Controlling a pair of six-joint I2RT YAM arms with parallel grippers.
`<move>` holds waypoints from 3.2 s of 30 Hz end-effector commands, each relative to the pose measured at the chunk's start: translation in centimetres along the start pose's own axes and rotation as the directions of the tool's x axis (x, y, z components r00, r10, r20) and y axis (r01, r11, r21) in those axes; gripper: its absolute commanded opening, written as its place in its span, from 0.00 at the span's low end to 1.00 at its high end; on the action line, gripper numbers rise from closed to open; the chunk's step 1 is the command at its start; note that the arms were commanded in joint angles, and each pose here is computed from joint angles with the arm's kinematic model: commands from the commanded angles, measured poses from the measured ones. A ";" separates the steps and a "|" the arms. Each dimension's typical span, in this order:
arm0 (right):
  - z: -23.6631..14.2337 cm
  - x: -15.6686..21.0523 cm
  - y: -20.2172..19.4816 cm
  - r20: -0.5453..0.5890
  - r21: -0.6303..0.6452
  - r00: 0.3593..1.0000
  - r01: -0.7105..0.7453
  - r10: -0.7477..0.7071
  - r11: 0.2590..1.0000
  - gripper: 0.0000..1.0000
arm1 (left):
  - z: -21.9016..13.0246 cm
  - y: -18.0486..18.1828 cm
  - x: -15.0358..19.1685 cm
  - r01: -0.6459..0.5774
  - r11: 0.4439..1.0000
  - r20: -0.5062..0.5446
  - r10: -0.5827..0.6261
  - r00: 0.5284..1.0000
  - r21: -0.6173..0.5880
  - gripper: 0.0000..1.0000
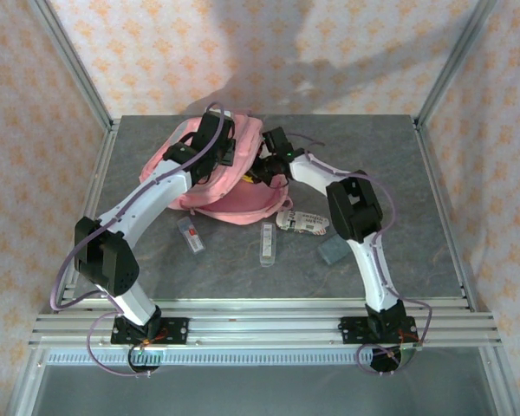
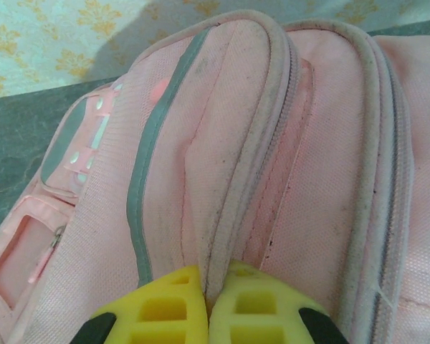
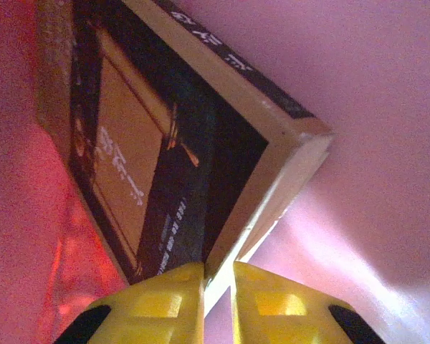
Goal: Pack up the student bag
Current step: Place the book in the student bag, then close the student bag at the top-center of the table, then zip the student bag at the top-center of the table.
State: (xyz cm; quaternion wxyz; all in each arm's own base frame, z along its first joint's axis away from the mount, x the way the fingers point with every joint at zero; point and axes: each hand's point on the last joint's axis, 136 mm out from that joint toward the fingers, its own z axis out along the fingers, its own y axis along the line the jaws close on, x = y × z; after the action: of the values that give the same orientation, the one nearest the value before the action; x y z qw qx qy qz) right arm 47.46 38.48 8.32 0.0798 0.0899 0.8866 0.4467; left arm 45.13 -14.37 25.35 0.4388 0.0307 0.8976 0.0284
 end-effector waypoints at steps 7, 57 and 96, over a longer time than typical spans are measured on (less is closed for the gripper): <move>2.2 -0.6 5.3 -0.013 -0.152 0.996 0.086 -0.089 0.985 0.22 | -1.6 0.7 -3.2 0.151 0.988 0.127 -0.151 0.980 0.013 0.00; -10.6 13.5 2.1 0.147 -0.008 0.919 0.371 -0.366 0.929 0.42 | 3.1 9.1 18.6 0.728 0.686 0.024 -0.727 0.686 -0.010 0.94; -4.0 14.6 3.9 0.211 -0.003 0.779 0.604 -0.590 0.797 0.41 | 1.3 5.2 9.6 0.749 0.614 -0.149 -0.740 0.656 0.250 0.00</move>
State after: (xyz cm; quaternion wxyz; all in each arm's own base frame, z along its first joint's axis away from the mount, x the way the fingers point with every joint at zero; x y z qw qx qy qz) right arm 30.43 39.68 11.03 0.2475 -0.1467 0.8654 0.4102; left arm 39.95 -6.64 13.22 0.3650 -0.3012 0.8488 -0.2359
